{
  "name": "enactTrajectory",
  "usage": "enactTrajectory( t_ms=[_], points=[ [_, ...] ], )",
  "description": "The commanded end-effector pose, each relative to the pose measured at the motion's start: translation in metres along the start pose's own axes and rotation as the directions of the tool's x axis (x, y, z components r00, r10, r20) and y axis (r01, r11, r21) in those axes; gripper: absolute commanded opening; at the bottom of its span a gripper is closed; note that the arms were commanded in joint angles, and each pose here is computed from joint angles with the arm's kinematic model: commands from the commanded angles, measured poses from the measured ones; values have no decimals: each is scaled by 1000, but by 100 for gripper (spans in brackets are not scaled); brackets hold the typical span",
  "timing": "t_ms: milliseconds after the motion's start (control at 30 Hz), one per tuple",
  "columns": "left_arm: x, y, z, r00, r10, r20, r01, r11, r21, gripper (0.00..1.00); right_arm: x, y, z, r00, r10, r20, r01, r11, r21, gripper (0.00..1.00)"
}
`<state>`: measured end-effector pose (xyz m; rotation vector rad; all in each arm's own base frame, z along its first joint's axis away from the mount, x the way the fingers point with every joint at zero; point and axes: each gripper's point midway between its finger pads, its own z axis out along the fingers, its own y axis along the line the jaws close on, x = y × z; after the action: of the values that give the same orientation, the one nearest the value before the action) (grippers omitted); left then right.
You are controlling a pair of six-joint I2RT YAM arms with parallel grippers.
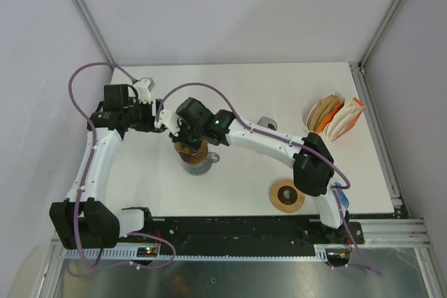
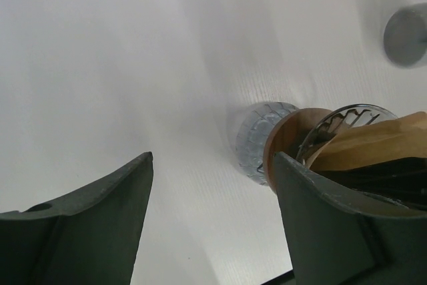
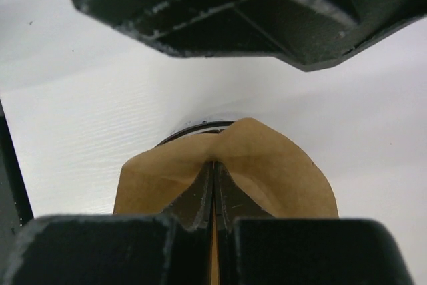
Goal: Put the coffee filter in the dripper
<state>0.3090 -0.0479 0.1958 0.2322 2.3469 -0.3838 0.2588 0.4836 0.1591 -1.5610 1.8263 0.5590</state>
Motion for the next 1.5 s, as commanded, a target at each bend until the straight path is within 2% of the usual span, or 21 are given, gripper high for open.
enactTrajectory(
  t_ms=[0, 200, 467, 700, 967, 1167, 1300, 1467],
  points=[
    [-43, -17, -31, 980, -67, 189, 56, 996, 62, 76, 50, -11, -13, 980, 111, -163, -100, 992, 75, 0],
    [-44, -10, -36, 961, -198, 193, 184, 979, 93, 74, 43, -15, -19, 983, 131, -129, -119, 988, 95, 0],
    [-31, 0, -24, 968, -194, 160, 186, 980, 64, 72, 45, -12, -14, 984, 138, -111, -130, 988, 80, 0],
    [-12, -28, -27, 960, -252, 119, 226, 954, 195, 67, 36, -15, -4, 984, 153, -92, -144, 985, 95, 0],
    [7, -52, -26, 927, -374, 26, 349, 885, 307, 63, 40, -32, 8, 968, 215, -132, -181, 957, 227, 0],
    [23, -54, -19, 902, -430, -35, 419, 855, 306, 66, 47, -31, 12, 960, 244, -139, -206, 948, 242, 0],
    [27, -51, -15, 891, -452, -48, 446, 849, 284, 61, 40, -29, 11, 962, 246, -119, -210, 945, 252, 0],
    [24, -49, -13, 887, -460, -52, 455, 845, 280, 57, 8, -27, -7, 978, 205, -33, -189, 945, 266, 12]
  ],
)
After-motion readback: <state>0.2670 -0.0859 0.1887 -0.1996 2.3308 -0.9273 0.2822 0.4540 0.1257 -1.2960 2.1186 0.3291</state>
